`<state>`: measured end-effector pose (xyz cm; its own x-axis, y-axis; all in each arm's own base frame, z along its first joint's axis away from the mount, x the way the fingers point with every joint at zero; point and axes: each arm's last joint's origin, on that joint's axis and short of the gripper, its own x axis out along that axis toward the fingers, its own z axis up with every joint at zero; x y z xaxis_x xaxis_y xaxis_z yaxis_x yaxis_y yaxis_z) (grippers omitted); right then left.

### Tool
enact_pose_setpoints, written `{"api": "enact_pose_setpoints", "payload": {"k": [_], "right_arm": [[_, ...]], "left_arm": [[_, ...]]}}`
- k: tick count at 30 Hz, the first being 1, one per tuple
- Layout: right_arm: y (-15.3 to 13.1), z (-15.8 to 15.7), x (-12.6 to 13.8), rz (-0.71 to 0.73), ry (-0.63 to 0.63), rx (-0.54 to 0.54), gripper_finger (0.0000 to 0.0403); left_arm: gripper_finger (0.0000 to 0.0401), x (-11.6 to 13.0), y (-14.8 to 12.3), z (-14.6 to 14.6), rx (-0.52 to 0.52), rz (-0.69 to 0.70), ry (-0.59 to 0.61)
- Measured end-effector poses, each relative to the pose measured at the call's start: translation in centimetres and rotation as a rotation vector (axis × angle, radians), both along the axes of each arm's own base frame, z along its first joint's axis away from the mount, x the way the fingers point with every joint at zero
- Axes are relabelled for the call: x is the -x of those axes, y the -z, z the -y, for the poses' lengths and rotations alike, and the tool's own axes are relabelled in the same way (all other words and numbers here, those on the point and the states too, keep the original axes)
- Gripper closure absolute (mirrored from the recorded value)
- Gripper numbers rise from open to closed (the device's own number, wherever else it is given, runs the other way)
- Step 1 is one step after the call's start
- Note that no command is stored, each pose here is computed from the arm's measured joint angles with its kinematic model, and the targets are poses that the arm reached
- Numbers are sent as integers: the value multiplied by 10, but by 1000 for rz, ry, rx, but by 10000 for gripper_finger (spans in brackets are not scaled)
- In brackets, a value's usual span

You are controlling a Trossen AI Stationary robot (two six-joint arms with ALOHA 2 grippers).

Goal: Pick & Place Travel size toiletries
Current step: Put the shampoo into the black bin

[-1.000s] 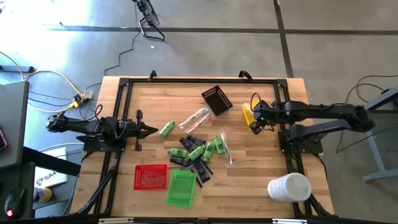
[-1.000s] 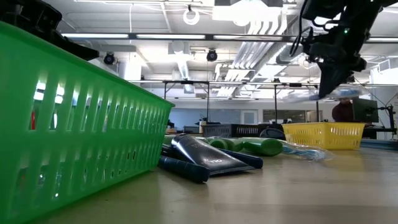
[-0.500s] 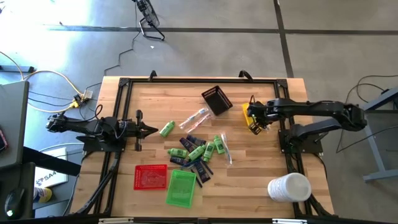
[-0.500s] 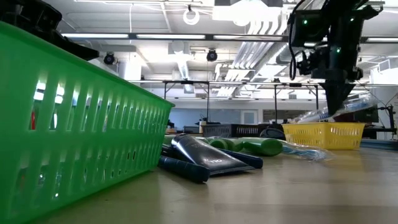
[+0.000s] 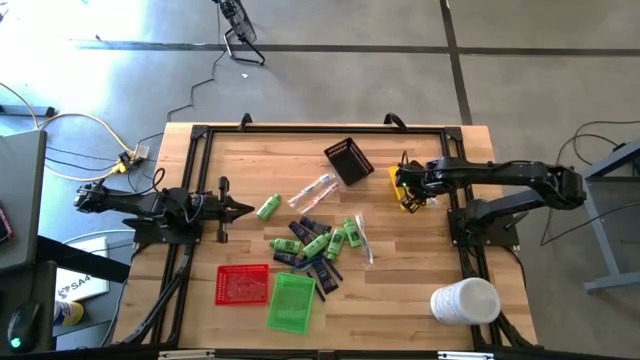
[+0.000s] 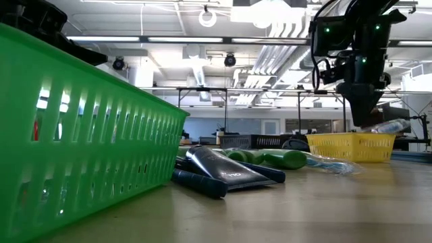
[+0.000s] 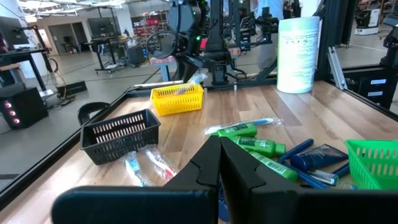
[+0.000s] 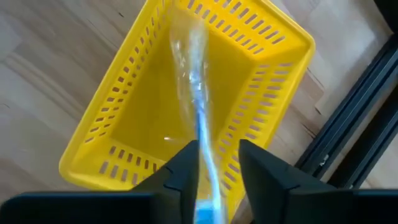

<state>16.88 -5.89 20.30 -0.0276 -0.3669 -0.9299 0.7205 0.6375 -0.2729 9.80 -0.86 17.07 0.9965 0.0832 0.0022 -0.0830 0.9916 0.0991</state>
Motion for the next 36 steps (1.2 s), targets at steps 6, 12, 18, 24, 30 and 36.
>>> {"api": "enact_pose_setpoints", "payload": {"k": [6,12,18,24,30,36], "right_arm": [[-1,1,0,0,12,19,257],[-21,1,-10,77,16,37,284],[-49,-5,-28,213,-61,48,333],[-61,-12,-50,443,-187,-26,371],[-72,-22,-69,660,-305,-66,389],[-78,-35,-77,744,-361,-53,394]], "left_arm": [[398,0,0,0,0,0,0],[398,0,0,0,0,0,0],[398,0,0,0,0,0,0],[398,0,0,0,0,0,0],[398,0,0,0,0,0,0],[398,0,0,0,0,0,0]]}}
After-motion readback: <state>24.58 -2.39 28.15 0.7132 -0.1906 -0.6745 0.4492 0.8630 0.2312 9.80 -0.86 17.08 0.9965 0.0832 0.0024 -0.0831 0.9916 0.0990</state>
